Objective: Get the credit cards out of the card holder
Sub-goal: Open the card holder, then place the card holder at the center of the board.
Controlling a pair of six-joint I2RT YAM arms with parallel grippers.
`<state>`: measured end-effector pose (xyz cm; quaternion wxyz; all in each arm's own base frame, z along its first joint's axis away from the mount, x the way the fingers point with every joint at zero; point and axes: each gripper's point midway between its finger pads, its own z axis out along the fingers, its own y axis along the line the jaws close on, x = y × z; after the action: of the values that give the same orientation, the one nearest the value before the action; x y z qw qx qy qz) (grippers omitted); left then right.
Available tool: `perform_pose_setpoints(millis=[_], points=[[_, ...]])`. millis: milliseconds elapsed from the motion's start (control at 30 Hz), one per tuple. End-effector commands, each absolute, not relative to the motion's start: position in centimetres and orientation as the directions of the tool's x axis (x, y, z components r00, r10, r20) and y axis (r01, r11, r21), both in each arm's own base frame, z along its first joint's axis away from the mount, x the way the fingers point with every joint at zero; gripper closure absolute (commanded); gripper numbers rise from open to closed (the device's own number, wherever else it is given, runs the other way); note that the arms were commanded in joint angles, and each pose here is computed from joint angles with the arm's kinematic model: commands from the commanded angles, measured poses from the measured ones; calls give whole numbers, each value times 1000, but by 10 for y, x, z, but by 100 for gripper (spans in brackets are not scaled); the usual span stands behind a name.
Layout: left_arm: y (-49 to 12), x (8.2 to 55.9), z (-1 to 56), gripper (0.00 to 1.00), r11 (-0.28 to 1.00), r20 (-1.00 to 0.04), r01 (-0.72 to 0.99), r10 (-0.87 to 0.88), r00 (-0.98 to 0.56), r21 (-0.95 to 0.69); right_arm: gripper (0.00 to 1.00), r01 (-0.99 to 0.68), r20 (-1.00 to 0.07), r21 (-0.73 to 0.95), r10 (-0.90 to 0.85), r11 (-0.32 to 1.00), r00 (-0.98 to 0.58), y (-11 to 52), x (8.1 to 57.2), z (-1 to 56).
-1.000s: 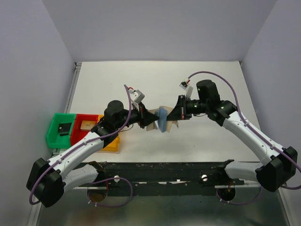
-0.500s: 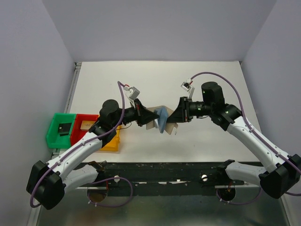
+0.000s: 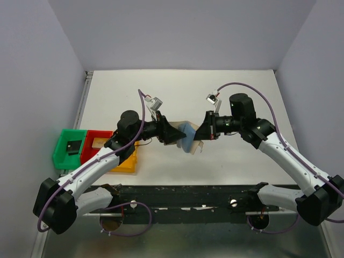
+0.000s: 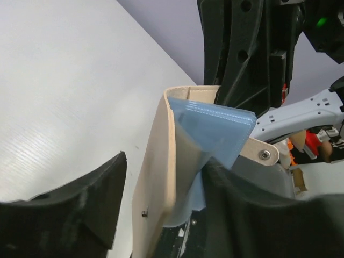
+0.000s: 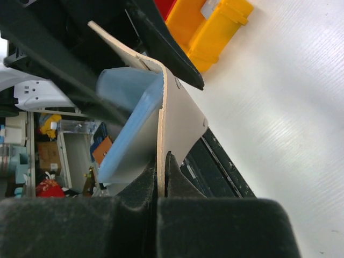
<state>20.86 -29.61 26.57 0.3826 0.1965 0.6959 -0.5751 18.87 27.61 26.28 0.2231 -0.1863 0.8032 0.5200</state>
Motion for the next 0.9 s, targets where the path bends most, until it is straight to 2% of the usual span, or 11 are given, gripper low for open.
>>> perform_pose_setpoints(millis=[0, 33, 67, 133, 567, 867], points=[[-294, 199, 281, 20, 216, -773, 742, -189, -606, -635, 100, -500, -511, 789, -70, 356, -857, 282, 185, 267], [-292, 197, 285, 12, 213, -782, 753, -198, -591, -623, 100, -496, -508, 790, -68, 360, -859, 282, 186, 267], [-291, 196, 287, 9, 213, -790, 762, -201, -579, -612, 100, -491, -502, 792, -69, 363, -862, 283, 186, 266], [-288, 195, 291, 6, 212, -802, 775, -207, -560, -596, 100, -483, -497, 794, -63, 368, -865, 283, 187, 266], [-287, 196, 284, 8, 250, -832, 793, -182, -524, -555, 100, -401, -425, 830, -28, 387, -905, 288, 195, 265], [-292, 200, 263, 9, 348, -861, 793, -107, -496, -500, 100, -371, -398, 843, -12, 389, -917, 290, 197, 265]])
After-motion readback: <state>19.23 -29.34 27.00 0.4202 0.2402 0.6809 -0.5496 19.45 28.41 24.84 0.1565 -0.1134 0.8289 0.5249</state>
